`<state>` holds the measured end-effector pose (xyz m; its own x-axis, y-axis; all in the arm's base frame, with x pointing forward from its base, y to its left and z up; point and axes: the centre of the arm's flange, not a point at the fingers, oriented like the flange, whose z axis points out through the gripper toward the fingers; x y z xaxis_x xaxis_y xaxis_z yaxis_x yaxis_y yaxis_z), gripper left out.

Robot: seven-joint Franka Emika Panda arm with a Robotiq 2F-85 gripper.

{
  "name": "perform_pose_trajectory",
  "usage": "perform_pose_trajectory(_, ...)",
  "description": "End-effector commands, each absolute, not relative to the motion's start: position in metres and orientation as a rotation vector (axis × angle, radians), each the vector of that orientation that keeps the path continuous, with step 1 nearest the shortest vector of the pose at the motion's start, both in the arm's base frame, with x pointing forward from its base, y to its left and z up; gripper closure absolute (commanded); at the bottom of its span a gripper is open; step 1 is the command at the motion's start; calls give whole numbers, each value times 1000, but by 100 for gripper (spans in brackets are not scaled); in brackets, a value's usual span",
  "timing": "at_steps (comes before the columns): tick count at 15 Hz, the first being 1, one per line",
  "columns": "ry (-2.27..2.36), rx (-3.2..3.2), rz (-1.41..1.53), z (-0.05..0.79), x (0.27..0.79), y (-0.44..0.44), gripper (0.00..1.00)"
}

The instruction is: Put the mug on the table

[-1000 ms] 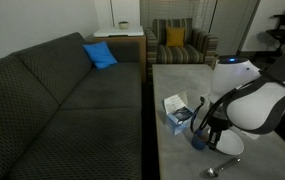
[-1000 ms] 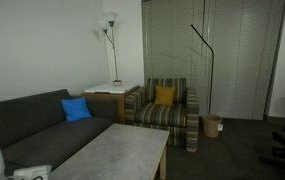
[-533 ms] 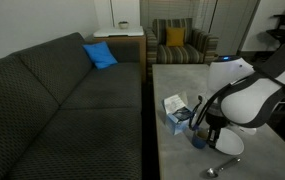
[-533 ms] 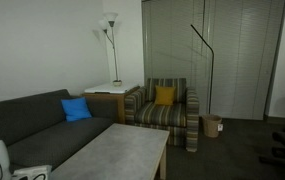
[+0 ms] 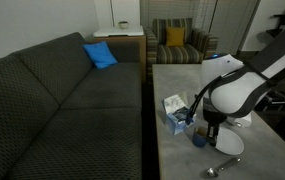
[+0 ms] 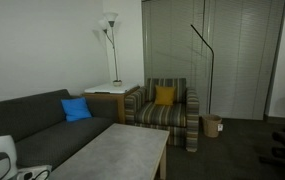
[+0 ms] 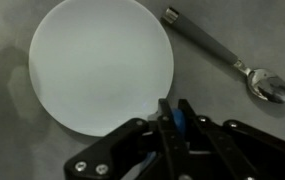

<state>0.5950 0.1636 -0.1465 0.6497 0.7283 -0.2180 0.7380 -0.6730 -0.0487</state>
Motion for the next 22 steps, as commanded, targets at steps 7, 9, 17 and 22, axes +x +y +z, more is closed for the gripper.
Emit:
perform_pose_trajectory(7, 1256, 2802, -490, -206, 610, 151, 97)
perform_pose_trajectory(9, 1276, 2802, -514, -203, 610, 151, 97)
perform_pose_trajectory(17, 1407, 2766, -720, -207, 594, 156, 97)
perform_pose_trajectory(22, 1425, 2746, -817, -209, 587, 158, 97)
